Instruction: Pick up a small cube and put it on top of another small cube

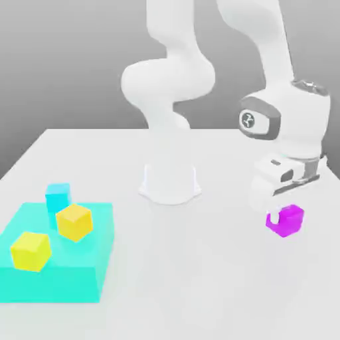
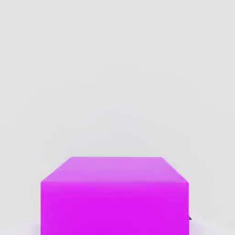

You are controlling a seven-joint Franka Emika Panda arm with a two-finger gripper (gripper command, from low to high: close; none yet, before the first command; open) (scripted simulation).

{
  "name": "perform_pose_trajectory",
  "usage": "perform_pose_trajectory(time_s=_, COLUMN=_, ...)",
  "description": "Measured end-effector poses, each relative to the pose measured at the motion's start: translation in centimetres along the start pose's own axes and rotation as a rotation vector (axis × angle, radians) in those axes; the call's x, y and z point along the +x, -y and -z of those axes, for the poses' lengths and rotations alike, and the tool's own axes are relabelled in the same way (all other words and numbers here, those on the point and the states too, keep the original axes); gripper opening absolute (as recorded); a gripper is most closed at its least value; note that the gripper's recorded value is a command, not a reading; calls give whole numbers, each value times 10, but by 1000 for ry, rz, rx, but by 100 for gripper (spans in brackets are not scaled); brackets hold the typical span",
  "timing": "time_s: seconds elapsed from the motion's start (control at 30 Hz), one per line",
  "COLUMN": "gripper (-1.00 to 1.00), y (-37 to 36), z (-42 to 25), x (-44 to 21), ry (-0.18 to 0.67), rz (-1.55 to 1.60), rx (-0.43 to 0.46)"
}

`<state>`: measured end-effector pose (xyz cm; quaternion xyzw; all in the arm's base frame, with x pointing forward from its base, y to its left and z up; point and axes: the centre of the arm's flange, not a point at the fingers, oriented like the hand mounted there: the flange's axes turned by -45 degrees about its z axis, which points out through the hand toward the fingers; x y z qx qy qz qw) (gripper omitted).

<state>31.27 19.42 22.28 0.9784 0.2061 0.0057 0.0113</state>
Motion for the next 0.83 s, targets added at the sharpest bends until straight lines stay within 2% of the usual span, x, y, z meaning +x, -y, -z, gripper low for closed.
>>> perform_pose_trajectory(time_s=0.23, gripper=-100, y=-166, z=51, x=-6, ry=7, rz=-201, rx=-21)
perform_pose_trajectory(time_s=0.47, gripper=-100, y=-315, z=100, x=-98, ry=14, rz=-424, rx=4)
perform_pose_trajectory(time_s=0.57, gripper=-100, y=-353, z=106, x=-145, ry=11, rz=-498, rx=23)
perform_pose_trajectory(time_s=0.7, gripper=-100, y=-358, z=64, x=-153, ry=11, rz=-511, rx=27)
perform_pose_trajectory(time_s=0.73, gripper=100, y=-357, z=55, x=-154, ry=11, rz=-511, rx=26)
perform_pose_trajectory(time_s=0.83, gripper=100, y=-357, z=55, x=-154, ry=11, rz=-511, rx=26)
